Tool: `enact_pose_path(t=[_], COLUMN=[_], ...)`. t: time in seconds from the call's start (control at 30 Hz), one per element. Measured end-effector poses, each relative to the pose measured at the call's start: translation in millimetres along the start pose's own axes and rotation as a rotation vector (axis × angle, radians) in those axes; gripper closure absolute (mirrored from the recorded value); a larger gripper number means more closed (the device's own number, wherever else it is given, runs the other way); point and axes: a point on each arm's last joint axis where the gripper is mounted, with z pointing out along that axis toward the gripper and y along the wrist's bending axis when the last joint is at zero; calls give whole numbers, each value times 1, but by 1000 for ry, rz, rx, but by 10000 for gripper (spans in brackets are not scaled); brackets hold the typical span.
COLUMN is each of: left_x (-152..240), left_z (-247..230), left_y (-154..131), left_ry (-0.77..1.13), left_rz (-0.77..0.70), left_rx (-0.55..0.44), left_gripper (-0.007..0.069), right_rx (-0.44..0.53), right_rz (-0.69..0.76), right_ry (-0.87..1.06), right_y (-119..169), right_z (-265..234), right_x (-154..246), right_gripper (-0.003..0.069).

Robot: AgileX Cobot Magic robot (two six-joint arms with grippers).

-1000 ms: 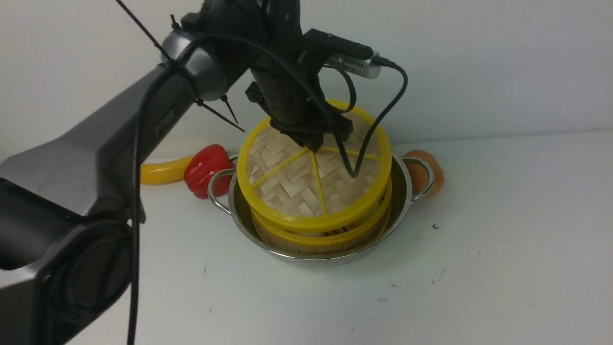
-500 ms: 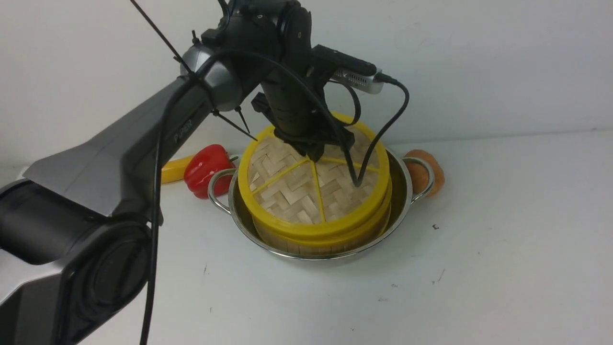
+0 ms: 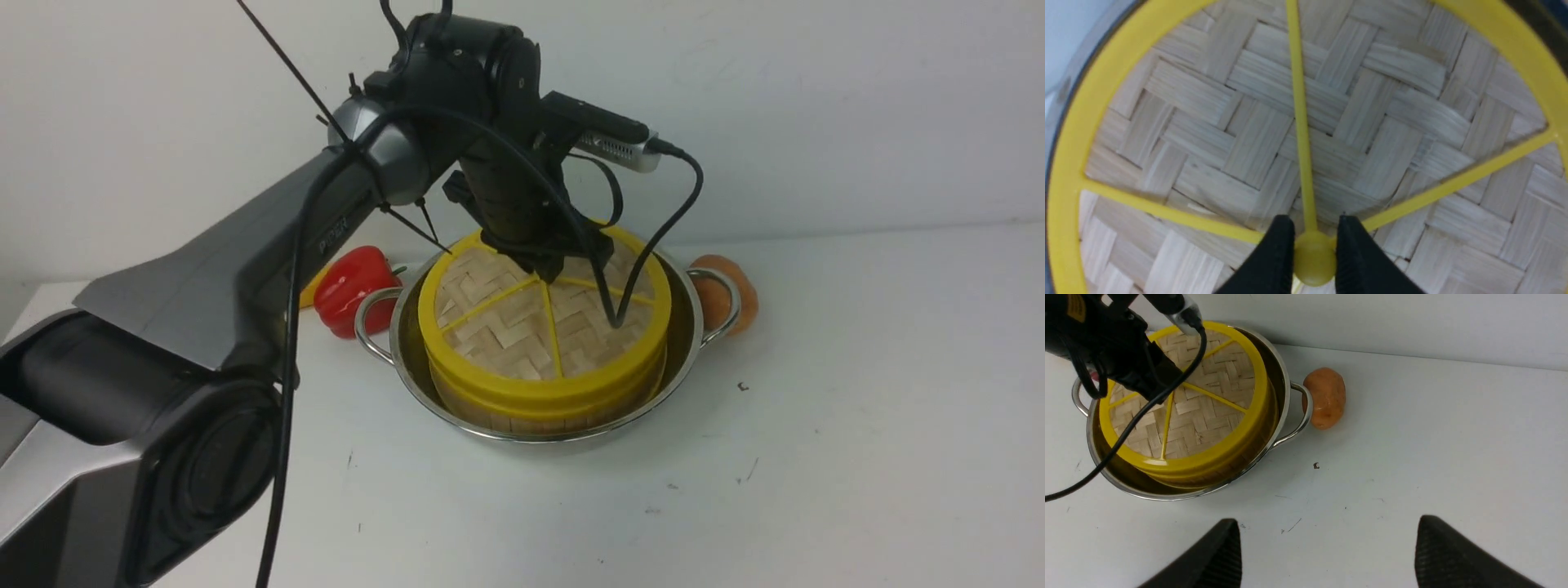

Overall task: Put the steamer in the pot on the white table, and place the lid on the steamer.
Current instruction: 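Place the yellow bamboo steamer lid onto the steamer in the pot with the left gripper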

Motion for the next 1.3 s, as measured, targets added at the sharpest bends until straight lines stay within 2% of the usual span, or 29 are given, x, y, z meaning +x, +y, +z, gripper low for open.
enact_pose_path(t=[0.3,0.53,1.3], left_x=[-2,1,1], left_z=[4,3,3], left_y=[-12,-10,-10], left_ry=[-8,42,44], left_rz=[37,59,41], left_rx=[-11,-75,-109], left_gripper=[508,508,508], right_rx=[-1,0,0], right_rz=[1,0,0], right_ry=[0,0,0], right_y=[0,0,0], right_z=[0,0,0], right_x=[0,0,0], right_gripper=[118,118,118])
